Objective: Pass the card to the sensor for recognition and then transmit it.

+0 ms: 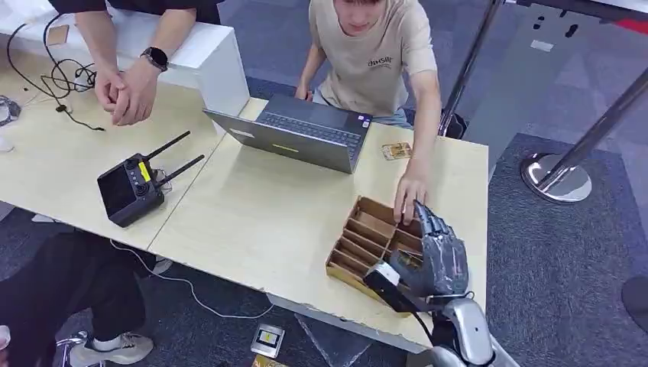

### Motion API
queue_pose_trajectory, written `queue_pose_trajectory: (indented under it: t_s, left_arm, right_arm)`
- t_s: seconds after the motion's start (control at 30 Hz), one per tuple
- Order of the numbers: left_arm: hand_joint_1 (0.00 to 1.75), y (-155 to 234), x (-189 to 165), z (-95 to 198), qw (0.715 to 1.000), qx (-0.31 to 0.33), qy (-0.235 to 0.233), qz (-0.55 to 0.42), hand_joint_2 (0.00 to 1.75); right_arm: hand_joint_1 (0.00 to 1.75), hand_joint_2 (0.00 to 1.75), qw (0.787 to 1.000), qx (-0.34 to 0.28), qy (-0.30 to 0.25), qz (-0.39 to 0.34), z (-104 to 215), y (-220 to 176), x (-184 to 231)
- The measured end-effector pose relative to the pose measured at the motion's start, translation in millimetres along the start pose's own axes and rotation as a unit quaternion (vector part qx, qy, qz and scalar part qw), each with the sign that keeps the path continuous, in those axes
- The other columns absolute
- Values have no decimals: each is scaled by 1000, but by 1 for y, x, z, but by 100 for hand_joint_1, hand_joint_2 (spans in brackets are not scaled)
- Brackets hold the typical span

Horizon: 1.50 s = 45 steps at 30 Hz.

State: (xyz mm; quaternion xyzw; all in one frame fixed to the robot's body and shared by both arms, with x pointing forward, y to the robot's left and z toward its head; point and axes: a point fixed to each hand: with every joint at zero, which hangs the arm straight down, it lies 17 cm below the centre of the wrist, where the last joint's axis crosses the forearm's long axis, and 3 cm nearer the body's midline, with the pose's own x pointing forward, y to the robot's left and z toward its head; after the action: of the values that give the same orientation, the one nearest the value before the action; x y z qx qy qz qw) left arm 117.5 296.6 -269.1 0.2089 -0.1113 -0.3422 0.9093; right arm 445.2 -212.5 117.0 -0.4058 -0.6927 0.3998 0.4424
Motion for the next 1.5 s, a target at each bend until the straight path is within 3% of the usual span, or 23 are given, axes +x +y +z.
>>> queue_pose_trajectory:
  t_s: [0.2, 0.23, 0.93, 1.23, 1.5]
  left_arm:
    - [0, 0, -1, 0, 1000, 0, 3, 6, 0]
    - [0, 0, -1, 0, 1000, 0, 3, 7, 0]
    - [0, 1, -1, 0, 1000, 0, 4, 10, 0]
    - [0, 0, -3, 0, 1000, -4, 7, 9, 0]
    - [0, 1, -3, -1, 1000, -3, 5, 9, 0]
  right_arm:
    - [0, 0, 999, -37, -19, -16, -15, -30, 19]
    - [0, 175, 999, -42, -21, -19, -16, -34, 21]
    - [0, 175, 996, -72, -44, -40, -31, -69, 38]
    - [0, 175, 998, -28, -50, 4, -27, -55, 25]
    - [0, 175, 999, 34, -41, -13, -15, -43, 10]
